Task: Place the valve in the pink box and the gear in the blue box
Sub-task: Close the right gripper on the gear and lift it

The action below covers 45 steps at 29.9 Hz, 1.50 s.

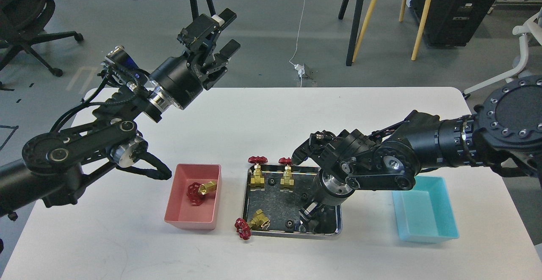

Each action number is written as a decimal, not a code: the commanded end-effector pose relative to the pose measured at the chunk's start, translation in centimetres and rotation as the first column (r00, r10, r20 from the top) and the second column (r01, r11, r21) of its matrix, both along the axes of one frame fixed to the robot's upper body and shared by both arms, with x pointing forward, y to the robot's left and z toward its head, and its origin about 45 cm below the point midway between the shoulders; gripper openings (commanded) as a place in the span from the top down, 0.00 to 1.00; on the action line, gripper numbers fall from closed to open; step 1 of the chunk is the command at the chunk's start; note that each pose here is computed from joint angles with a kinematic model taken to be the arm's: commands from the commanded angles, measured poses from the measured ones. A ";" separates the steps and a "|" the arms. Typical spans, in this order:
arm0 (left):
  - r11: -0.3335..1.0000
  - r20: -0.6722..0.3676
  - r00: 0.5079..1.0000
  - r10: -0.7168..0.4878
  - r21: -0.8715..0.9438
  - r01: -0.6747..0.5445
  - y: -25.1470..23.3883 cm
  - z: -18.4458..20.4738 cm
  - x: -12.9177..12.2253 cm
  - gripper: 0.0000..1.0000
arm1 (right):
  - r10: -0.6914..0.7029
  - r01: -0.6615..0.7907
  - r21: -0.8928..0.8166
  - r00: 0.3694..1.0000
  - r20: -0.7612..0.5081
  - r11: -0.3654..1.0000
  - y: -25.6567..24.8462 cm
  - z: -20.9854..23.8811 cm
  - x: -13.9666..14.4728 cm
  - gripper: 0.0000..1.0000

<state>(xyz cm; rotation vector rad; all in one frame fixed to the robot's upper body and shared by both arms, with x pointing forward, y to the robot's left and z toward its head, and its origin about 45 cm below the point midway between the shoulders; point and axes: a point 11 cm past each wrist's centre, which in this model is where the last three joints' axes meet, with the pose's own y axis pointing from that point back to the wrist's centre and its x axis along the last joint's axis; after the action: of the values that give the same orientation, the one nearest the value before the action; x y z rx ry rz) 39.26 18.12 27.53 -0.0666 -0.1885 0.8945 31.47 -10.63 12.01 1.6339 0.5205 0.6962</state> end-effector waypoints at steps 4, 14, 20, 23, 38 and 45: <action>1.000 -0.003 1.000 0.001 0.000 -0.001 0.0 -0.1 0.0 0.14 | -0.028 0.028 -0.006 1.000 -0.006 1.000 -0.7 -1.0 0.0 0.50; 1.000 -0.017 1.000 0.006 0.001 -0.006 0.2 -0.7 -0.2 0.14 | -0.037 0.037 -0.006 0.999 -0.005 0.999 -0.8 -1.2 0.2 0.51; 1.000 -0.017 1.000 0.008 0.002 -0.008 0.2 -0.8 -0.2 0.14 | -0.038 0.038 0.000 0.999 -0.008 0.999 -0.7 -1.2 0.1 0.52; 1.000 -0.017 1.000 0.008 0.002 -0.008 0.2 -0.8 -0.2 0.14 | -0.044 0.044 0.007 0.999 -0.003 0.999 -0.5 -1.0 0.3 0.52; 1.000 -0.020 1.000 0.011 0.003 -0.011 0.3 -0.9 -0.2 0.14 | -0.059 0.060 0.030 0.998 -0.027 0.998 -0.2 -1.6 -0.2 0.54; 1.000 -0.021 1.000 0.011 0.003 -0.011 0.3 -1.0 -0.2 0.14 | -0.060 0.060 0.030 0.998 -0.026 0.998 -0.2 -1.6 -0.2 0.64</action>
<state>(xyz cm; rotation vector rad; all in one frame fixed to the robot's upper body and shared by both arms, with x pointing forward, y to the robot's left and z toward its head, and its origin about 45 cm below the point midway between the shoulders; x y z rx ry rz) 39.07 18.45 26.58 -0.0537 -0.1708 0.9055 31.25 -10.81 10.39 1.6826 0.4793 0.6416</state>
